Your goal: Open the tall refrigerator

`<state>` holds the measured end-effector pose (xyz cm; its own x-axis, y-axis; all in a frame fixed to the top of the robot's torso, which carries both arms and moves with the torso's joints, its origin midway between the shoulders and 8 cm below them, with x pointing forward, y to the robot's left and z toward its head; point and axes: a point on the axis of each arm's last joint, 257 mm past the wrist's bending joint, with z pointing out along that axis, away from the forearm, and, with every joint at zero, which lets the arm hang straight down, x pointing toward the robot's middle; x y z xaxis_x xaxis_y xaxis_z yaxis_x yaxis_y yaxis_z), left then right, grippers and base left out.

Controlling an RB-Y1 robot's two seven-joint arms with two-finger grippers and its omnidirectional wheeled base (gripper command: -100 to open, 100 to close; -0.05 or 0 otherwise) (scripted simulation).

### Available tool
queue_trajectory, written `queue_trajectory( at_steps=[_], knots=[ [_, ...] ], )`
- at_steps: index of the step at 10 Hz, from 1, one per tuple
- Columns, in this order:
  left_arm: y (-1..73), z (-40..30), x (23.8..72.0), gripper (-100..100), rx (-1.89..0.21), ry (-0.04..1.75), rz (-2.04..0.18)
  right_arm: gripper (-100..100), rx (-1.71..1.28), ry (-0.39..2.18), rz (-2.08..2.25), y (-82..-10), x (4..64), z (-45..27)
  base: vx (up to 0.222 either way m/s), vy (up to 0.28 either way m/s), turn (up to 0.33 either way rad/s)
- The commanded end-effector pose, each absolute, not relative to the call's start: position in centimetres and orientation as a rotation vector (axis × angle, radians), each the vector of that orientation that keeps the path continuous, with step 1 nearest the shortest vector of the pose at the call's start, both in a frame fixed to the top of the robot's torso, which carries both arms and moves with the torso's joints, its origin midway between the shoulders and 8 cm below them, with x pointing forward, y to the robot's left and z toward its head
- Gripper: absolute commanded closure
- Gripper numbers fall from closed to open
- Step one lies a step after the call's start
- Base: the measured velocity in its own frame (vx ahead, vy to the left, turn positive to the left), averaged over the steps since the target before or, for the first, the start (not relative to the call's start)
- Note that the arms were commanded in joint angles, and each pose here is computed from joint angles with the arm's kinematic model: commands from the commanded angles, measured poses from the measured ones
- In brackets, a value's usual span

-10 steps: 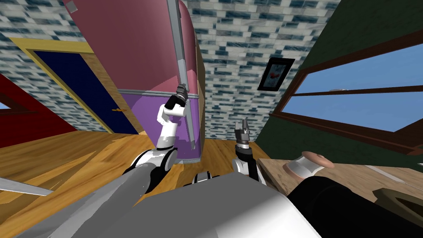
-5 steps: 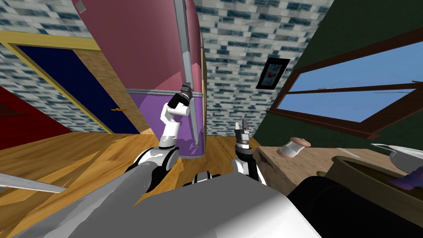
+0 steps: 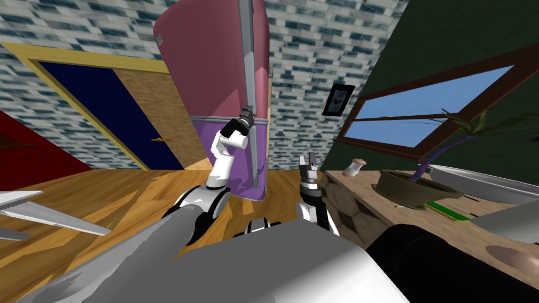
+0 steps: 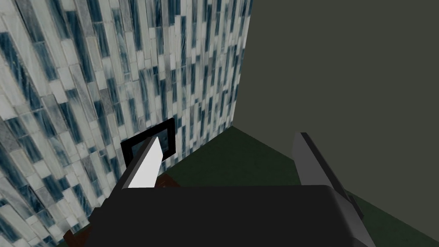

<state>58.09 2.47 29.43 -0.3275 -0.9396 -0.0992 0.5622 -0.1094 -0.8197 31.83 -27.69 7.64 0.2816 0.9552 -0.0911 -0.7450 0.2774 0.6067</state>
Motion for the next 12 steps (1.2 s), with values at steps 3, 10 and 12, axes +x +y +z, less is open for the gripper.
queue_trajectory(
  at_steps=[3,10,12],
  knots=[
    [-1.1,29.8,56.0,100,-0.517,1.006,-1.78,0,0.503,0.493,1.205,-27.7,31.8,7.6,-0.104,0.189,-0.045],
    [-5.2,30.7,52.4,100,-0.45,1.044,-1.9,0,0.503,0.493,1.205,-27.7,31.8,7.6,-0.077,0.276,-0.051],
    [-7.2,31.0,50.5,100,-0.415,1.066,-1.959,0,0.503,0.493,1.205,-27.7,31.8,7.6,-0.076,0.284,-0.043]
  ],
)
